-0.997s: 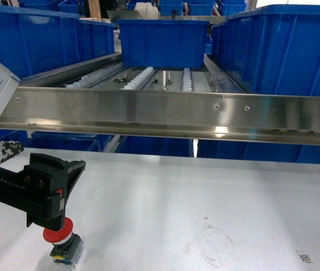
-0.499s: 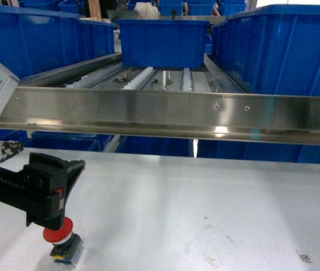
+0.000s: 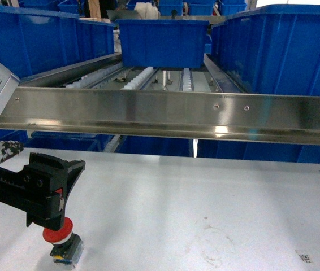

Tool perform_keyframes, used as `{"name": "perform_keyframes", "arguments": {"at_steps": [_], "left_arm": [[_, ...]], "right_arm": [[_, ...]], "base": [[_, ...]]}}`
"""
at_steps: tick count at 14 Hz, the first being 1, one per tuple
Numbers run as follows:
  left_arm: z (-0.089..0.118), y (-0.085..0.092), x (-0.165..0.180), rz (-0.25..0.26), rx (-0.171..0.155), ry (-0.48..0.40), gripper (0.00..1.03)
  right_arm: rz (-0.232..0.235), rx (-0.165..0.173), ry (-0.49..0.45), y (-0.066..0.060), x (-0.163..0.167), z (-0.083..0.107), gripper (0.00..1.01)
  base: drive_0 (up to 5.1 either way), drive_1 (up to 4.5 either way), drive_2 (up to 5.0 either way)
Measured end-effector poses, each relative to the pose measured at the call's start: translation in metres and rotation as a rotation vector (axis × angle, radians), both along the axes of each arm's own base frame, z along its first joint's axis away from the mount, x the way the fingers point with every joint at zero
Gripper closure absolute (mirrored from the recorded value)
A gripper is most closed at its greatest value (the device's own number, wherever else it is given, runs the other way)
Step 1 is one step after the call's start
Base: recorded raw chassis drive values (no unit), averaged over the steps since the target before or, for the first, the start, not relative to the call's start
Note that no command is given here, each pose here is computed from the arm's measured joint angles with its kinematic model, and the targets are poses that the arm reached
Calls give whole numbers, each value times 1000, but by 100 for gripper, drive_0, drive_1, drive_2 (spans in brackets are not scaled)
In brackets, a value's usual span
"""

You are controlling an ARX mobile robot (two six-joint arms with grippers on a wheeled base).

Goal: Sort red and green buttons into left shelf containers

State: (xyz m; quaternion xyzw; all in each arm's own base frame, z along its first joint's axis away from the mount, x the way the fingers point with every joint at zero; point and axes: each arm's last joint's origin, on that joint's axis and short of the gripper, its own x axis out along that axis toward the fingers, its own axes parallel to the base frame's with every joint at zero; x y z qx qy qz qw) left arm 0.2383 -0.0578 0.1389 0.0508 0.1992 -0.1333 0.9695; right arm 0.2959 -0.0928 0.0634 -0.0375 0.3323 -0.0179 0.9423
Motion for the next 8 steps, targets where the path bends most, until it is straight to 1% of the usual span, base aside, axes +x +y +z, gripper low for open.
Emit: {"name": "perform_keyframes", "arguments": {"at_steps": [1,2,3,4,5,6,7,8], "left_arm": [[0,0,0,0,0,0,5],[0,0,0,1,0,0,5],[0,0,0,1,0,0,5],[0,0,0,0,0,0,5],[0,0,0,0,0,0,5],[0,0,0,0,0,0,5],[0,0,0,1,0,0,5],[0,1,0,9,3,1,5]], "right_arm": [[-18,5,-97,1,-8,21,72],[-38,27,-226,5,-23,50,72],[-48,53,-334,14,-45,72,72],[-51,148,-386,37,-95,95,72],[-16,196,-466,53,-126,117,72],[14,196,-575,62,-152,134,72],[13,170,-558,59,-161,124,72],[13,169,-559,59,-161,124,72]], "base": [[0,0,0],[0,0,0],[0,0,0],[0,0,0],[0,0,0],[0,0,0],[0,0,0],[0,0,0]]}}
